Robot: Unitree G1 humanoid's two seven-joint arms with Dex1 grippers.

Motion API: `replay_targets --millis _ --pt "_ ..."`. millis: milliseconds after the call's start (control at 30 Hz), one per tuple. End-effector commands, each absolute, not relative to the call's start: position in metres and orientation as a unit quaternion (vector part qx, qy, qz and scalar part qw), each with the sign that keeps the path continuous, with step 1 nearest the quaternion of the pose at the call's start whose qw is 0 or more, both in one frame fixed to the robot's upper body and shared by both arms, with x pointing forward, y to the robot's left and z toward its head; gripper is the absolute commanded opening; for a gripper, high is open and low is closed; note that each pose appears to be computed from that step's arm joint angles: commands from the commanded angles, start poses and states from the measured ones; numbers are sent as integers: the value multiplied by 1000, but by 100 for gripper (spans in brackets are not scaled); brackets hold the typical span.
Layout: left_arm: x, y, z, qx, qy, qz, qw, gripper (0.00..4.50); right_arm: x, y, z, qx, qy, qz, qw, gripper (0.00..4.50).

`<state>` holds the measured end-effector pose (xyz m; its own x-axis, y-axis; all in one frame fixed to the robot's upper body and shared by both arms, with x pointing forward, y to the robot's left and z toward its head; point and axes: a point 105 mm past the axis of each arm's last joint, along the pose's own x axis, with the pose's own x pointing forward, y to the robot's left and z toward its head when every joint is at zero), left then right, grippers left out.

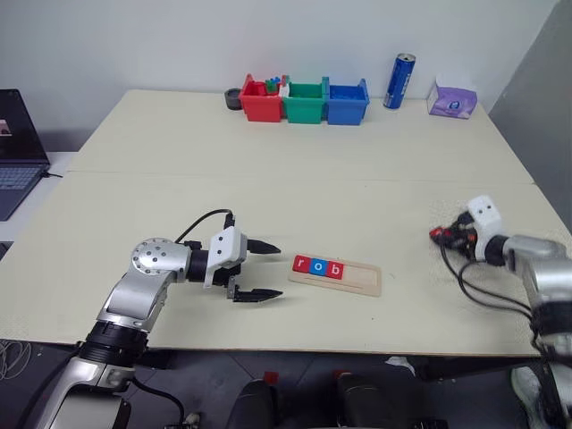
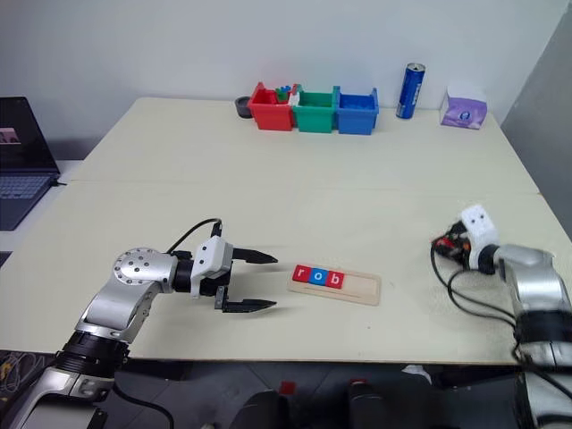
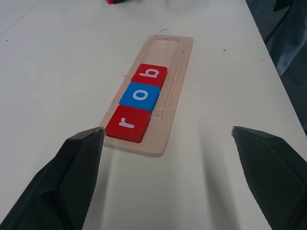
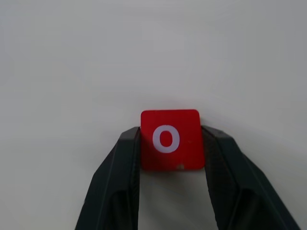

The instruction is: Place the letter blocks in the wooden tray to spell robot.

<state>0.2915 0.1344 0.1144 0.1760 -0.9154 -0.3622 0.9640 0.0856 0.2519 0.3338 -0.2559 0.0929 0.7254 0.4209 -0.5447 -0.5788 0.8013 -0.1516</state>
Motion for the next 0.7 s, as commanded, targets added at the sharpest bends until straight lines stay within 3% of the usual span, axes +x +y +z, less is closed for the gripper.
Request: replay_targets --millis 33,100,200,700 --pt "290 134 121 223 41 -645 730 450 289 -210 109 -188 235 389 870 145" --pt "291 132 121 223 41 -648 727 450 266 -196 106 -206 244 430 845 145" --pt "292 131 121 225 41 -651 723 450 253 -182 100 -238 244 461 819 145" --pt "290 130 119 224 43 -654 722 450 274 -178 90 -279 238 486 794 145"
